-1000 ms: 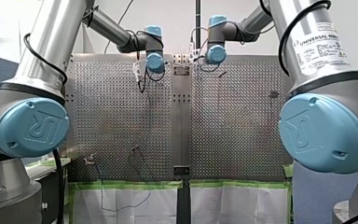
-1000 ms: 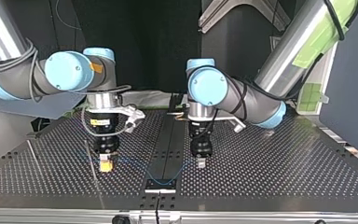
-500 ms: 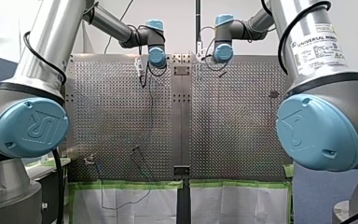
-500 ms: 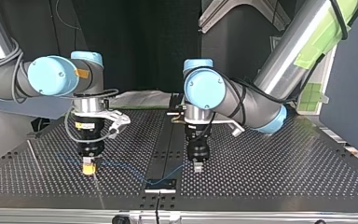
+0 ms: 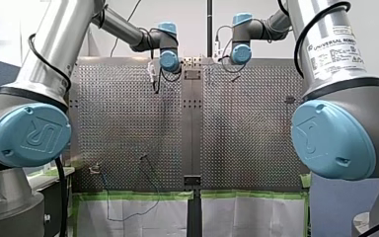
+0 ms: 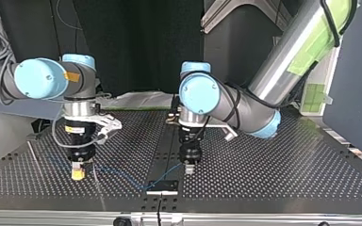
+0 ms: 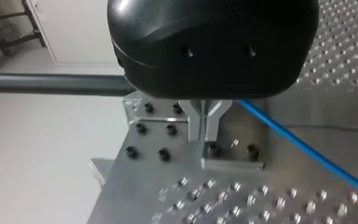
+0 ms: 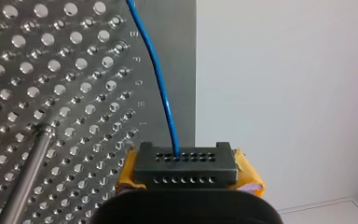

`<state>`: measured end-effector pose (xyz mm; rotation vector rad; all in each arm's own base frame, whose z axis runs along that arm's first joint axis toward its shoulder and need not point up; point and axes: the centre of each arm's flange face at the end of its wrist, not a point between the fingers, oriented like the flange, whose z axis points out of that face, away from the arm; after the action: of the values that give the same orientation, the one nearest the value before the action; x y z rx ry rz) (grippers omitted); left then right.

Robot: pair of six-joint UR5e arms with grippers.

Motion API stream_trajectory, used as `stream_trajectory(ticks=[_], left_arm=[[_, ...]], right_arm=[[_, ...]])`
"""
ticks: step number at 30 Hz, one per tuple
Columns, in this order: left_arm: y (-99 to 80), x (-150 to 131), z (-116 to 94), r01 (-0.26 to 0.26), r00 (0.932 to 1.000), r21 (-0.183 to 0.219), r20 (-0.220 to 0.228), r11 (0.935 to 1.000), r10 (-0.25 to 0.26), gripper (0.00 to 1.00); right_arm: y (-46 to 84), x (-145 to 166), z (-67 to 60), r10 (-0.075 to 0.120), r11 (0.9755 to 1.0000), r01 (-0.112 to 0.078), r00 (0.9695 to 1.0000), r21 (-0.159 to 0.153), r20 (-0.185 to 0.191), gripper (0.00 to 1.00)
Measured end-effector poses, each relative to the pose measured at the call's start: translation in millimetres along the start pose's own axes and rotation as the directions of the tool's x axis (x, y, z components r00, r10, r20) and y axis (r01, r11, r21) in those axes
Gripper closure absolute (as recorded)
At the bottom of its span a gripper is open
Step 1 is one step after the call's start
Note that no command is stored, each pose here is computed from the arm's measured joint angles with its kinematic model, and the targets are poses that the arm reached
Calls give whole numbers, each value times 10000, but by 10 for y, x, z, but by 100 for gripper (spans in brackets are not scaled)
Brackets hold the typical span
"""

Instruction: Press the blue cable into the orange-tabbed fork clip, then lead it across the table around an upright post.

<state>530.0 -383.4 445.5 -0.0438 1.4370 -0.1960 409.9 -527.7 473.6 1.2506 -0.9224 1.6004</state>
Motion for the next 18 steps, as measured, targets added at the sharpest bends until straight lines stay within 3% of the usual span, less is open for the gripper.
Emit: stream_trajectory(ticks=[5, 18], left_arm=[[-210, 77, 16, 134, 9996, 294, -254, 9995, -126, 100], [-554, -326, 40, 814, 9964, 917, 151, 9925, -832, 100]], right_arm=[[62, 23, 5, 13, 10000, -13, 10000, -72, 39, 100], [321, 180, 20, 314, 9988, -314, 9995, -370, -17, 100]])
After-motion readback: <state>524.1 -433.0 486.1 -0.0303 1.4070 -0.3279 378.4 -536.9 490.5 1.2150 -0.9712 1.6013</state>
